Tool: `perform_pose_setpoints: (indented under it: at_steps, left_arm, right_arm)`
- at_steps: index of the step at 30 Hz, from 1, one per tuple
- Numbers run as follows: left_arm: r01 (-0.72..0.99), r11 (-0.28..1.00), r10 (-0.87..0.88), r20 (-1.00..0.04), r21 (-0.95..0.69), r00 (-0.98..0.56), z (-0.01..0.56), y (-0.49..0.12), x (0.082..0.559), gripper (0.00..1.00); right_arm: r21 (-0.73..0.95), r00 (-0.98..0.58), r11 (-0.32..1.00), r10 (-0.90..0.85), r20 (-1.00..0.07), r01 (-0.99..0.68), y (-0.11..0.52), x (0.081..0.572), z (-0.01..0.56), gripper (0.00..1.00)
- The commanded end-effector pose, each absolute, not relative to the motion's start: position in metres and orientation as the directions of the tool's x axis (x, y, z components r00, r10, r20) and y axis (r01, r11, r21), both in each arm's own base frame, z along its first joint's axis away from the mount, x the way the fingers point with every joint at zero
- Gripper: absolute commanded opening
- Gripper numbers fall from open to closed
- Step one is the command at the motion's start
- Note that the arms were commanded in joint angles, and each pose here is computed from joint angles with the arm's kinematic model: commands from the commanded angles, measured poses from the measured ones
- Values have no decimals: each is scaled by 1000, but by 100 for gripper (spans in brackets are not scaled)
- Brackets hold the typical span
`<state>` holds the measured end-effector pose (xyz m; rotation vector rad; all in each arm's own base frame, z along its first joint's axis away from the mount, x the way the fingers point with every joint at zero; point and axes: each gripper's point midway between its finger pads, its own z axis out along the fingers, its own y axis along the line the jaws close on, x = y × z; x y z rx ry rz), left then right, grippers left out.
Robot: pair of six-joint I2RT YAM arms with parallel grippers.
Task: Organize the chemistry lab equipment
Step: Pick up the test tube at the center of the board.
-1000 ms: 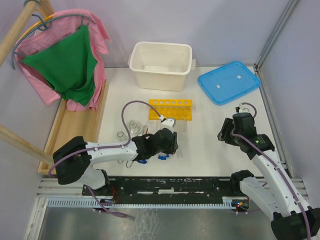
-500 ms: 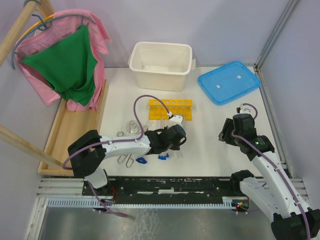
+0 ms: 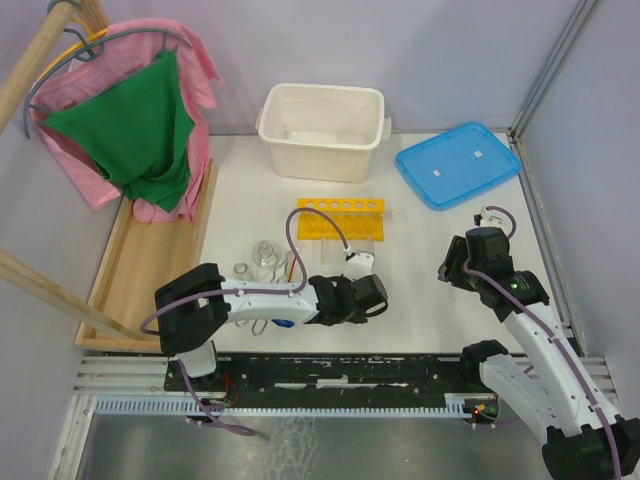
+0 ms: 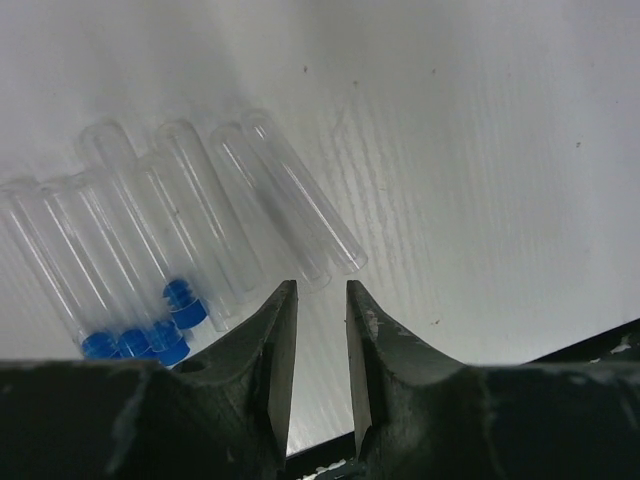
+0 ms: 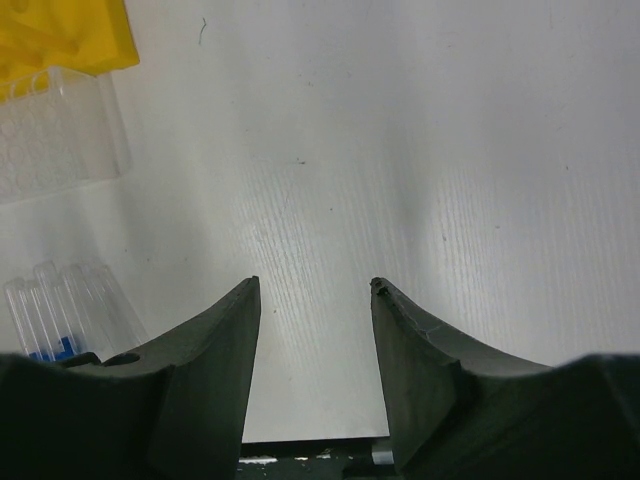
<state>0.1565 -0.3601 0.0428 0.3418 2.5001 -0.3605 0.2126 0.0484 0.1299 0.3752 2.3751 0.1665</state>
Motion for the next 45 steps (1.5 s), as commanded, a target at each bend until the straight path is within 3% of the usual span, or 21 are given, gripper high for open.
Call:
perform_pose_setpoints:
  at_steps: [1, 31, 36, 42, 45]
  left_arm:
    - [203, 955, 31, -607, -217, -794, 57, -359, 167, 33]
    - [157, 975, 38, -582, -156, -812, 26, -357, 169, 33]
    - [160, 977, 51, -571, -143, -819, 20, -355, 167, 24]
    - [153, 981, 61, -562, -118, -825, 11, -348, 165, 24]
    - [156, 981, 65, -558, -116, -827, 11, -347, 164, 17]
  right_arm:
    - [220, -664, 951, 309, -680, 218, 45, 219, 137, 57]
    - [236, -669, 952, 306, -677, 197, 50, 219, 137, 57]
    - [240, -674, 952, 303, -673, 189, 52, 219, 137, 57]
    - [247, -678, 952, 303, -669, 182, 54, 218, 136, 56]
    - [251, -682, 952, 301, -666, 174, 55, 218, 137, 56]
